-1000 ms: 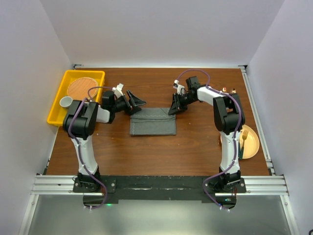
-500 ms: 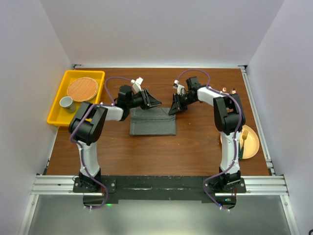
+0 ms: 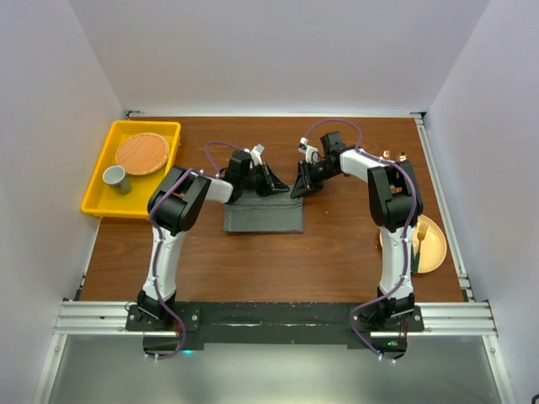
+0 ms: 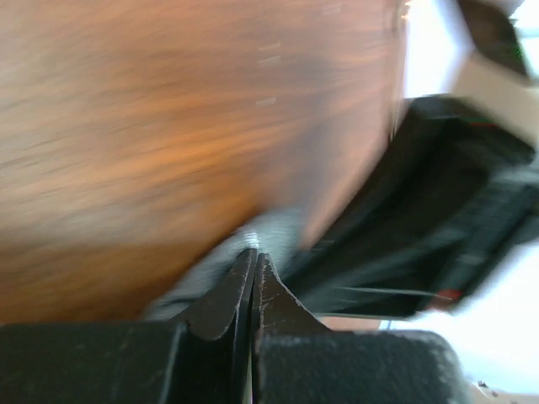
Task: Fold the napkin into a case and place the utensils inside
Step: Smooth out the 2/3-rectangle-folded napkin at the center of the board.
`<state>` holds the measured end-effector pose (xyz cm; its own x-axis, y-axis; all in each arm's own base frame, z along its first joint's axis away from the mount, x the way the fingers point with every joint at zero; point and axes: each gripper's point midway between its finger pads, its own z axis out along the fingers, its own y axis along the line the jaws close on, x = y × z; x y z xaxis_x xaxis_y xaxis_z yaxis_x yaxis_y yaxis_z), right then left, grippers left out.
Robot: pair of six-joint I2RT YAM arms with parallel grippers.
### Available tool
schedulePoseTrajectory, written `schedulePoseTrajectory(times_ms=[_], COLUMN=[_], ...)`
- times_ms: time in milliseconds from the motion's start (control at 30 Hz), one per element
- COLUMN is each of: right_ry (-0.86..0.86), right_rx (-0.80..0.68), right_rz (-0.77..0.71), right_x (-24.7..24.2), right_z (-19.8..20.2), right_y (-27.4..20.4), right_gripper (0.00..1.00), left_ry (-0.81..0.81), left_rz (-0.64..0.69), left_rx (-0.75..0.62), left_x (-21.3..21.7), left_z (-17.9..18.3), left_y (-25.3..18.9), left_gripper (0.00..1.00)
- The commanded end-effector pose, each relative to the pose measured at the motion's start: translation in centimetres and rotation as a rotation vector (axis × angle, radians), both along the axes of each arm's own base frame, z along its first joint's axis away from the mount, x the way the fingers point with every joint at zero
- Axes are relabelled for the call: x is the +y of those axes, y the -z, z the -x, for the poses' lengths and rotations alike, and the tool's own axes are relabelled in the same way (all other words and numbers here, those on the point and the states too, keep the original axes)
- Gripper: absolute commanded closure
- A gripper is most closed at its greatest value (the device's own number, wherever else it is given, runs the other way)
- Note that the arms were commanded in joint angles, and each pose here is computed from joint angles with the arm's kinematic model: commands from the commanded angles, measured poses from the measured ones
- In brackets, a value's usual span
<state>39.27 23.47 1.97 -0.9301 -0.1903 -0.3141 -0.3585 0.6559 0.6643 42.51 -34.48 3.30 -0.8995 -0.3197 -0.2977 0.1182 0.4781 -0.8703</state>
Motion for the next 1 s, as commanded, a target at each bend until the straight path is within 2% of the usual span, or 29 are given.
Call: schedulePoseTrajectory(times_ms=[0,167,300,467,600,700,767,900,967], right_ry=[0.013,0.013,0.032,0.092,0.13,0.132,0.139,0.145,0.125], right_rx=[0.067,0.006,-0.009,0.073,0.149,0.149,0.151,0.248,0.234], right_rz=[0.222,0.078,-0.027,-0.098,-0.171,-0.214,-0.208,-0.159,-0.132], right_x=[-4.0,-2.7,-1.3,-0.1,0.7,1.1,0.9,0.2,-0.2], right_z=[2.1,0.9,0.2,0.2,0.8,1.0,1.1,2.9,3.5], right_y=[3.0,-3.7,-6.6,-5.5,-4.7,-5.2,-5.1,-3.0,-3.0], right_gripper=[0.78,0.65,0.58,0.63,0.7,0.78,0.81,0.83,0.84], left_ry=[-0.032,-0.026,-0.018,-0.004,-0.003,-0.003,-0.005,-0.012,-0.01], left_rz=[-0.139,-0.168,-0.17,-0.175,-0.177,-0.179,-0.181,-0.182,-0.185], left_rx=[0.083,0.103,0.085,0.084,0.09,0.096,0.102,0.102,0.101], left_x=[1.5,2.1,2.0,1.9,2.0,2.2,2.3,2.5,2.7], left_z=[0.4,1.3,1.2,1.2,1.4,1.5,1.7,1.5,1.5], left_y=[4.4,5.7,5.5,5.7,6.0,6.1,6.4,6.4,6.4], left_gripper=[1.0,1.0,1.0,1.0,1.0,1.0,1.0,1.0,1.0])
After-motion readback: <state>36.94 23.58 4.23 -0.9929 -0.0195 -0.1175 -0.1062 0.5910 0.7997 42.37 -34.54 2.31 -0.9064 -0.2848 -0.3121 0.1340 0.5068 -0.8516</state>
